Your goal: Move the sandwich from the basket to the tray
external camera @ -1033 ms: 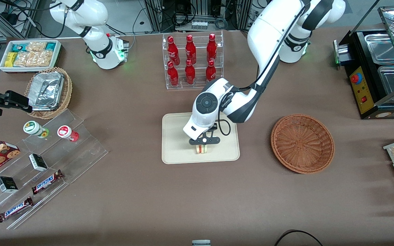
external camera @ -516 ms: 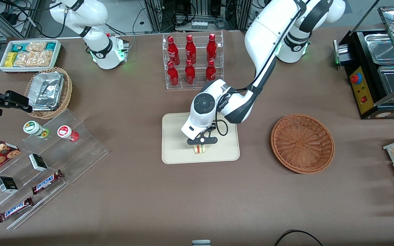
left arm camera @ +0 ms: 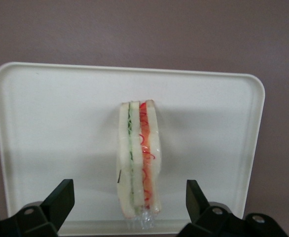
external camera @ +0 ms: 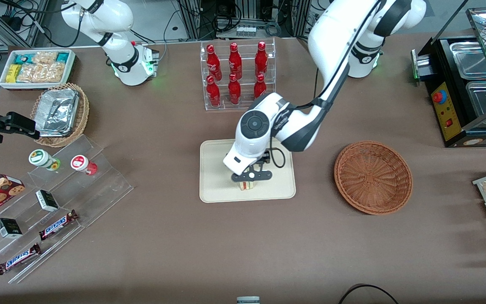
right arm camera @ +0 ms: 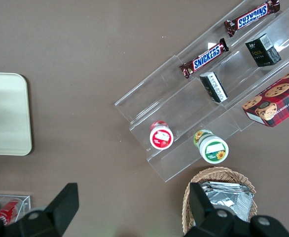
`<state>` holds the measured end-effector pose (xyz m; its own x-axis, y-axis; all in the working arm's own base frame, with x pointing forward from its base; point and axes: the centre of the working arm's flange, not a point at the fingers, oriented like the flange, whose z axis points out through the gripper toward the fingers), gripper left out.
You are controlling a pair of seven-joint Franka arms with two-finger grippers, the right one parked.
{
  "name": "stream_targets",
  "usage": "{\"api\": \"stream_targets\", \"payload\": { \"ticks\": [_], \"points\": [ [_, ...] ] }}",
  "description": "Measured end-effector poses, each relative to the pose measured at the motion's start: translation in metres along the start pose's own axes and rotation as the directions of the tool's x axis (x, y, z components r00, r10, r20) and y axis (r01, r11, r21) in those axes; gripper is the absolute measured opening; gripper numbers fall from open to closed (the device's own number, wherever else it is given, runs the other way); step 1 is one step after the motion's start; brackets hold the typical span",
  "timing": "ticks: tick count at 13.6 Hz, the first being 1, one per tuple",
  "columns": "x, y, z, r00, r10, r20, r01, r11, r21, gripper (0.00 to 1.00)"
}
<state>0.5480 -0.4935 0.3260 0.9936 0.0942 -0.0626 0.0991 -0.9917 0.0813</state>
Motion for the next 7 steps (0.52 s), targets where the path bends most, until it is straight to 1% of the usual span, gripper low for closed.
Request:
{"api": "stream_targets", "payload": {
  "ticks": [2, 4, 5, 7],
  "points": [
    [0.007, -0.014, -0.034, 1.000, -0.020, 0.001, 0.020, 1.000, 0.007, 1.00],
    [0.012, -0.032, -0.068, 0.999, -0.037, 0.005, 0.037, 0.999, 0.026, 1.00],
    [0.017, -0.045, -0.082, 0.999, -0.035, 0.008, 0.035, 0.999, 0.040, 1.00],
    [0.038, -0.079, -0.102, 1.000, -0.003, 0.014, 0.002, 0.999, 0.051, 1.00]
  ]
}}
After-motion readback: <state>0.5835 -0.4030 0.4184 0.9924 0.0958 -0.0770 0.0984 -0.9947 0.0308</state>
